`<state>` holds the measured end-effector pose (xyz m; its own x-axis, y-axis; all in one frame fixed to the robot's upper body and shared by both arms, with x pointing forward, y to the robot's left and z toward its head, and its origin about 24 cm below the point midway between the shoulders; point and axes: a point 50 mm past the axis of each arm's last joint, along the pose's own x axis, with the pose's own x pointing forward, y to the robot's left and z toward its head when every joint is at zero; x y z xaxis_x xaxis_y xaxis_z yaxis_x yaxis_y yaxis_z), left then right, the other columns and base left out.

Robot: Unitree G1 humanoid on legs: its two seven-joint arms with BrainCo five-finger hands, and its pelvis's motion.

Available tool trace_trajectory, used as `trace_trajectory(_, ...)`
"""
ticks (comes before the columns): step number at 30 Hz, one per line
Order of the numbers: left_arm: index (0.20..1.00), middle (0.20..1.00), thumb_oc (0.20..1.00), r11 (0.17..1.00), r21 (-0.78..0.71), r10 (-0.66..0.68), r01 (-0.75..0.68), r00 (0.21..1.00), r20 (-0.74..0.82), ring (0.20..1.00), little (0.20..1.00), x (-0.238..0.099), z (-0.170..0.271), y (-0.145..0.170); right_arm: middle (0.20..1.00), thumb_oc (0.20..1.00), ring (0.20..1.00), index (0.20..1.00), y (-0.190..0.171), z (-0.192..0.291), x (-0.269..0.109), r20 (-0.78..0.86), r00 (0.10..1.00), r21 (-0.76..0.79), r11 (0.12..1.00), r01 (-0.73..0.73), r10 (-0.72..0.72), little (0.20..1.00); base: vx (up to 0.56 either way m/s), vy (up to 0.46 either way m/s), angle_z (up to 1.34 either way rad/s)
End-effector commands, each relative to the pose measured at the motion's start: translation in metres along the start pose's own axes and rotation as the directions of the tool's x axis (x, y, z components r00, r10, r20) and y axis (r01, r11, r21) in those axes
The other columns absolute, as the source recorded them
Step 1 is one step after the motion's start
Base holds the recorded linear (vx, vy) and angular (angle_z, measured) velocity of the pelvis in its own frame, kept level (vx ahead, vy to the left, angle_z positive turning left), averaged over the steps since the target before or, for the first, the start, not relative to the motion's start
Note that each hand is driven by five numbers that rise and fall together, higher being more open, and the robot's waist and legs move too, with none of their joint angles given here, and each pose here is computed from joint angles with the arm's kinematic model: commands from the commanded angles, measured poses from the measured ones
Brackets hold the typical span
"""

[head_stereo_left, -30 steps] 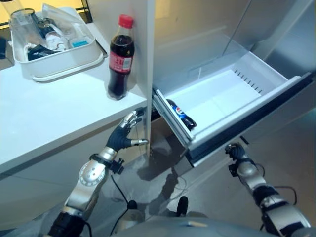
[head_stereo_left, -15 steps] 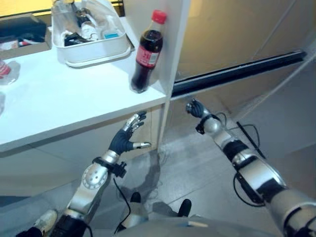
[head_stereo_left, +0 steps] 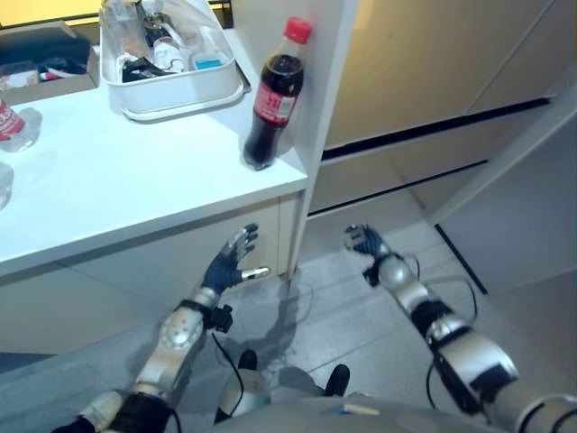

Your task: Take the drinks into the refrigerator

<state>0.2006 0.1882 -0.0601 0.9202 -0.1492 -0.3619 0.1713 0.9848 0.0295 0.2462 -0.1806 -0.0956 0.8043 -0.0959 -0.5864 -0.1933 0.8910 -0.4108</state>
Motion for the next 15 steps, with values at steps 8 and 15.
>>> trace_trajectory(8,1.000,1.000,1.000,0.974,0.052,0.216,-0.219,0.843,-0.492,1.000,1.000,-0.009,-0.091,-0.004,1.000,1.000,1.000,1.000,0.027,-0.091,-0.037,-0.366,0.929,0.194,0.981,0.021,0.052,1.000,0.04,0.010,0.01)
trace_trajectory(15,1.000,1.000,1.000,0.911,-0.053,0.267,-0.410,0.682,-0.681,1.000,1.000,-0.040,-0.123,-0.003,1.000,1.000,1.000,1.000,0.047,-0.116,-0.058,-0.461,0.885,0.269,0.961,0.063,0.071,1.000,0.05,-0.003,-0.08)
